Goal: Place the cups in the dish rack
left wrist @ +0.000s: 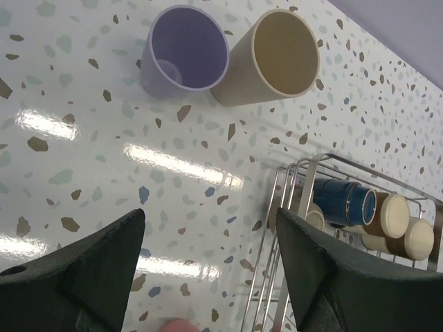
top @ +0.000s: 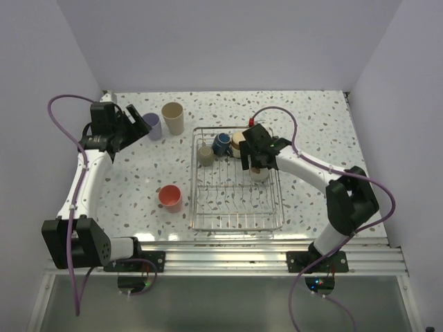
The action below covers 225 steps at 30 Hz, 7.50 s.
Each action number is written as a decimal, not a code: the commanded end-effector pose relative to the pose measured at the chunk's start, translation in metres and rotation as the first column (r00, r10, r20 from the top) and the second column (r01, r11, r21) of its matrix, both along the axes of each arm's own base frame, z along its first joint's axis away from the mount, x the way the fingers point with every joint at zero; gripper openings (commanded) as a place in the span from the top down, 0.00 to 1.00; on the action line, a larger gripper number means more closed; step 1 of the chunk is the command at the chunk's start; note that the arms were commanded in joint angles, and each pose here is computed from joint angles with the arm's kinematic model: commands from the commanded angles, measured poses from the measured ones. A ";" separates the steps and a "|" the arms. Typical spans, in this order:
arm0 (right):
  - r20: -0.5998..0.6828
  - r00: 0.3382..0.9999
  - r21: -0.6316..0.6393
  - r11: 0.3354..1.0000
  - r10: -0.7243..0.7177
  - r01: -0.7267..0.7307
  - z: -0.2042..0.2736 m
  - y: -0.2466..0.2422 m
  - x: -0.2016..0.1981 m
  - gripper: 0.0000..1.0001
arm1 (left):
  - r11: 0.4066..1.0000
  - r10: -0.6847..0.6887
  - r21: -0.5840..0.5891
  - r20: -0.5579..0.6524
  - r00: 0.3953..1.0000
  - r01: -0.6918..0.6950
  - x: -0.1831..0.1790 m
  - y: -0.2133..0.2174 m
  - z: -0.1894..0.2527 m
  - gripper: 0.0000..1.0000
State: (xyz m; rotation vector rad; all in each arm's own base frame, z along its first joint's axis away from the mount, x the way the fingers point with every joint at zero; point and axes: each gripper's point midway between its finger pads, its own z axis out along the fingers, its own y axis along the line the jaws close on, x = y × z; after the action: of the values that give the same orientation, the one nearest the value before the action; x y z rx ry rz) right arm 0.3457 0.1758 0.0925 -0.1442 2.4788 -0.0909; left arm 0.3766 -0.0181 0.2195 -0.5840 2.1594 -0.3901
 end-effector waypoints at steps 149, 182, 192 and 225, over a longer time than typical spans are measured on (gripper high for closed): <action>0.155 0.972 0.366 0.903 0.179 -0.225 0.160 0.105 -0.027 1.00 | 0.929 -0.106 -0.333 0.179 0.978 0.161 -0.037 -0.060 0.052 0.34; -0.041 0.985 0.092 0.982 0.168 -0.163 0.028 0.080 -0.019 1.00 | 0.931 -0.123 -0.324 0.157 0.980 0.169 -0.027 -0.060 0.038 0.35; -0.039 0.992 0.015 0.993 0.121 -0.121 0.024 0.068 -0.012 1.00 | 0.932 -0.131 -0.317 0.156 0.979 0.175 -0.026 -0.060 0.037 0.35; 0.003 0.987 0.017 0.987 0.161 -0.161 0.052 0.088 -0.019 0.01 | 0.937 -0.136 -0.302 0.150 0.979 0.177 -0.032 -0.061 0.037 0.35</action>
State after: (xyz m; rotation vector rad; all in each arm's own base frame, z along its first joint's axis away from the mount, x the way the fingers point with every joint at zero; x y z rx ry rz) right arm 0.3185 0.2581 0.1188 -0.3630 2.5076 -0.0329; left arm 0.3438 -0.0803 0.2390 -0.5955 2.0790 -0.8696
